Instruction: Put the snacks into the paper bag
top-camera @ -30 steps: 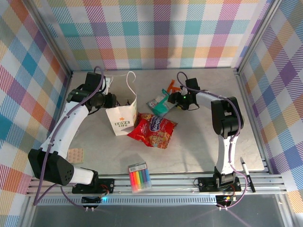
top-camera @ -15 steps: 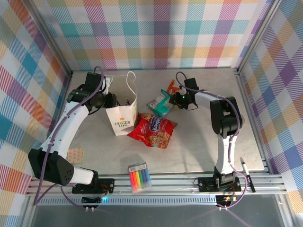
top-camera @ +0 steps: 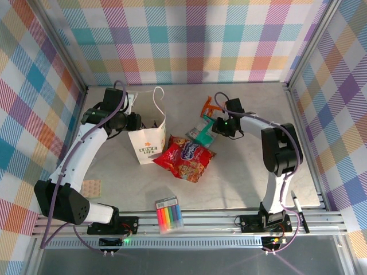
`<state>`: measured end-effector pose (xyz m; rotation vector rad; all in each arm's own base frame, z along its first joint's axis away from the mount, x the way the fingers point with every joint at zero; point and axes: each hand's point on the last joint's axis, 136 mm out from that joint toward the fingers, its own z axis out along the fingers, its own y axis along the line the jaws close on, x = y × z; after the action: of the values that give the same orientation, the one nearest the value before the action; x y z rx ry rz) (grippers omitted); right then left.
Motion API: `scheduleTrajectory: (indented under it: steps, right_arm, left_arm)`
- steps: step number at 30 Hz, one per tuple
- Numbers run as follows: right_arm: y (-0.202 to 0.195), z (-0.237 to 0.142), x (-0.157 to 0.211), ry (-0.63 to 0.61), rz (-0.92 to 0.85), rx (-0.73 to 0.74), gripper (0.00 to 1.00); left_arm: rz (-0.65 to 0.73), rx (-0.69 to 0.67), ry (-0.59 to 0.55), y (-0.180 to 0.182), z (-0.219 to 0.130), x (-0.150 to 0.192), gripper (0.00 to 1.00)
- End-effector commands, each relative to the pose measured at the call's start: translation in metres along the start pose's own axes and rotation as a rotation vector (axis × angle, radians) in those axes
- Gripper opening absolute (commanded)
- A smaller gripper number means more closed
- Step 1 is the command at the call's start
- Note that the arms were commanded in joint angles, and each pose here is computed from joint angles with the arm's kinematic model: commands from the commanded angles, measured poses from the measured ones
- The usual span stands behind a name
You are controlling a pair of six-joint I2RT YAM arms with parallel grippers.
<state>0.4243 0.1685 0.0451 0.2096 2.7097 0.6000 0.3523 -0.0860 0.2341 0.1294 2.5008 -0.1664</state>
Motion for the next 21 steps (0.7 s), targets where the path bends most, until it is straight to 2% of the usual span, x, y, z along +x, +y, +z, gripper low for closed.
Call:
scheduleTrajectory:
  steps: [1, 8, 13, 21]
  right_arm:
    - [-0.029, -0.014, 0.016, 0.025, -0.021, 0.137, 0.25]
    - [-0.055, -0.019, 0.027, 0.048, 0.009, 0.2, 0.27]
    - [-0.062, -0.014, 0.042, 0.082, 0.034, 0.202, 0.4]
    - [-0.05, -0.021, 0.049, 0.084, 0.083, 0.13, 0.59]
  left_arm:
    - [0.002, 0.032, -0.015, -0.009, -0.004, 0.002, 0.37]
    - [-0.005, 0.046, -0.021, -0.011, -0.006, 0.001, 0.37]
    - [-0.005, 0.047, -0.028, -0.011, -0.009, 0.001, 0.37]
    - [-0.005, 0.056, -0.035, -0.013, -0.011, -0.003, 0.37]
